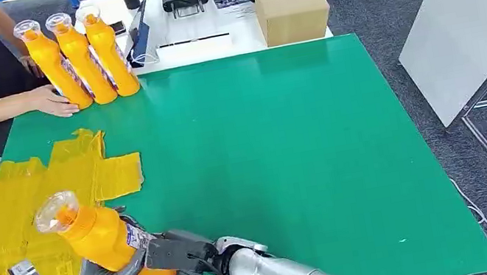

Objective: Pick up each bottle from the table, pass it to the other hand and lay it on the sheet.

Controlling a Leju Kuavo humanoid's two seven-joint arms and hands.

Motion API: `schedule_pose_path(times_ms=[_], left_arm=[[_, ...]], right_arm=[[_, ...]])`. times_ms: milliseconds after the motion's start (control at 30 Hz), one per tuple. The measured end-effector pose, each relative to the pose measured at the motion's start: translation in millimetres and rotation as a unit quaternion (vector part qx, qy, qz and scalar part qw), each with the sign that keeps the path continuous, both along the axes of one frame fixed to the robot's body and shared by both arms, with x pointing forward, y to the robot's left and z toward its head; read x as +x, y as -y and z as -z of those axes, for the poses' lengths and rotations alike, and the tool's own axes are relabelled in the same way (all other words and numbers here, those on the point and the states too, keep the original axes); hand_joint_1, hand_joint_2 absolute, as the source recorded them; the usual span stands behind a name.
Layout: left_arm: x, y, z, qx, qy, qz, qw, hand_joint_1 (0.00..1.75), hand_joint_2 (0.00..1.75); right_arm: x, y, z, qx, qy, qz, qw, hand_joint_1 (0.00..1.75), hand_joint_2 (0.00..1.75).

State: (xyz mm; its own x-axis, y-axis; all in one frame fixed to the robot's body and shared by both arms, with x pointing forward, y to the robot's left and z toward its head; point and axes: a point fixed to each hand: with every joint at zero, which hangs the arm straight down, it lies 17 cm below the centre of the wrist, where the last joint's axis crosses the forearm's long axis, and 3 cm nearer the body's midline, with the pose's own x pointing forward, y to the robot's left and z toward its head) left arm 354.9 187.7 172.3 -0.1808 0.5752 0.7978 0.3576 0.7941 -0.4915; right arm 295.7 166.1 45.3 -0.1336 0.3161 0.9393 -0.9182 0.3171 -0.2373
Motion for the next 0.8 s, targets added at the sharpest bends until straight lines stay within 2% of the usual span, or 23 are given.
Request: schedule_pose_path(times_ms=[500, 533, 567, 633, 733, 800], left_arm=[[-0.8, 1.3, -2.7, -0.001, 0.007, 0.006, 1.0, 1.75, 1.75], [-1.0, 1.6, -3.6, -0.002, 0.009, 0.007, 1.0, 1.75, 1.75], [-1.0, 2.0, -4.4, -0.002, 0.011, 0.008, 1.0, 1.75, 1.75], [-1.8, -0.3, -4.6, 0.016, 0.022, -0.005, 1.0, 1.75, 1.75], [-8.6, -11.2, -11.1, 0.134, 0.084, -0.07, 0.985, 1.75, 1.75], [-10.1, -26.8, -8.2, 0.225, 0.105, -0.117, 0.962, 1.75, 1.75]], right_arm=[[7.0, 2.8, -0.2, 0.002, 0.02, 0.01, 1.0, 1.75, 1.75], [9.2, 4.5, 0.2, 0.001, 0.025, 0.013, 1.0, 0.0, 1.75], [12.0, 6.7, 0.4, 0.002, 0.032, 0.017, 0.999, 0.0, 0.0], [30.1, 20.3, 0.8, -0.001, 0.059, 0.043, 0.997, 0.0, 0.0], [69.7, 79.5, 0.1, -0.004, 0.093, 0.092, 0.991, 0.0, 0.0], [96.4, 129.7, -10.6, 0.003, 0.104, 0.118, 0.988, 0.0, 0.0]])
